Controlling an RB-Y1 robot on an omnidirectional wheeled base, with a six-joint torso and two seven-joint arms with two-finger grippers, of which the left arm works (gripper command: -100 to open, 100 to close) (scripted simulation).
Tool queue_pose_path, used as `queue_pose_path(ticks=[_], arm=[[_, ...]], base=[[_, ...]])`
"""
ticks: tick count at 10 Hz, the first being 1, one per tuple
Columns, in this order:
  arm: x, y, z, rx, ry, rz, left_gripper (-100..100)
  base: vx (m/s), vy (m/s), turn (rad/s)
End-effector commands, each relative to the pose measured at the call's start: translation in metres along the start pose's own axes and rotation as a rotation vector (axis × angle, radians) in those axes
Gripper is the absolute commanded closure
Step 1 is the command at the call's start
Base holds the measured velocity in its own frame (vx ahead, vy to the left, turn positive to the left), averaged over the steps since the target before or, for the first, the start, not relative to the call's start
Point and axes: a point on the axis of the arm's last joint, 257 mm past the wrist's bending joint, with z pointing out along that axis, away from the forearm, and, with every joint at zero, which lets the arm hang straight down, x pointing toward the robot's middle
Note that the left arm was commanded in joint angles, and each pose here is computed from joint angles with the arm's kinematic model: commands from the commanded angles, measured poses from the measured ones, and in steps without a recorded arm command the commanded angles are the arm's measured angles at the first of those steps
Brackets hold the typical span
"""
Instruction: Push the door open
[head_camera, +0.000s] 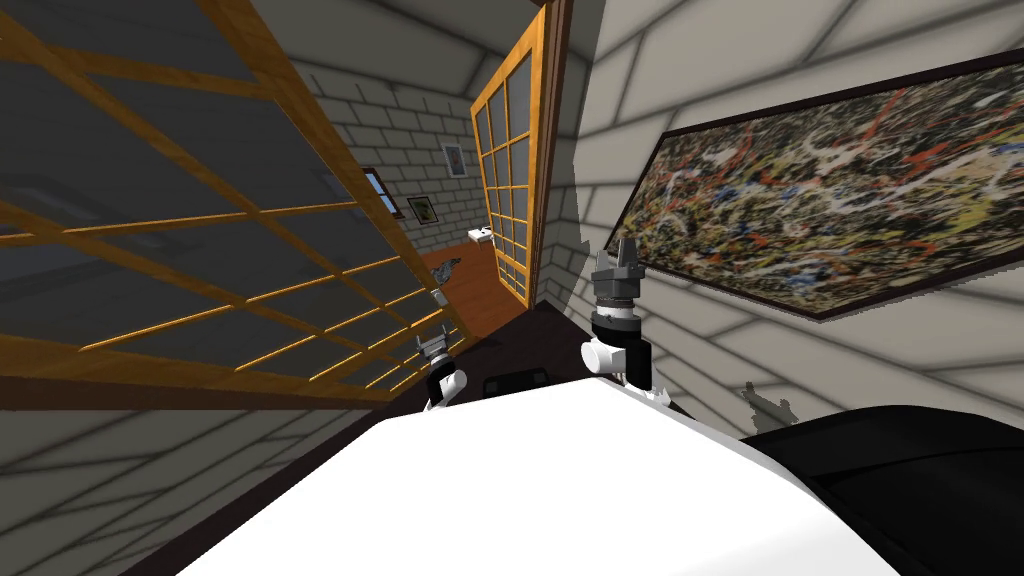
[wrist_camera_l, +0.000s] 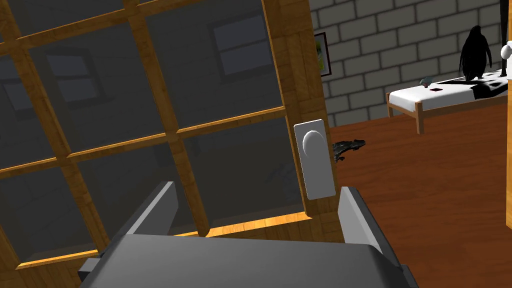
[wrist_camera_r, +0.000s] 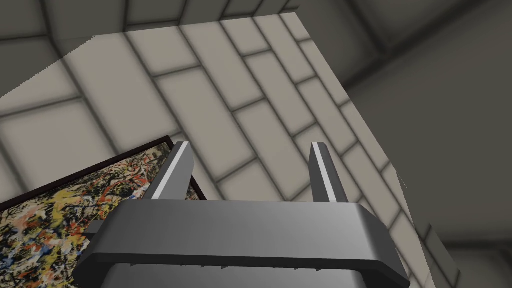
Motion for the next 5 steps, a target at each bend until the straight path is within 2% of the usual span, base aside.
queue_pose_path(ticks=[1,4,5], arm=[[-0.010,0.001,-0.0040,0.011,-0.024,-0.030,-100],[-0.027,0.003,-0.0118,0.031,-0.065,-0.080,-100],[-0.037,0.005,-0.0171,0.043,-0.090,-0.108,-100]], base=[[0.074,0.055,-0.114],[0.072,0.062,-0.118],[0.089,0.076,-0.180]])
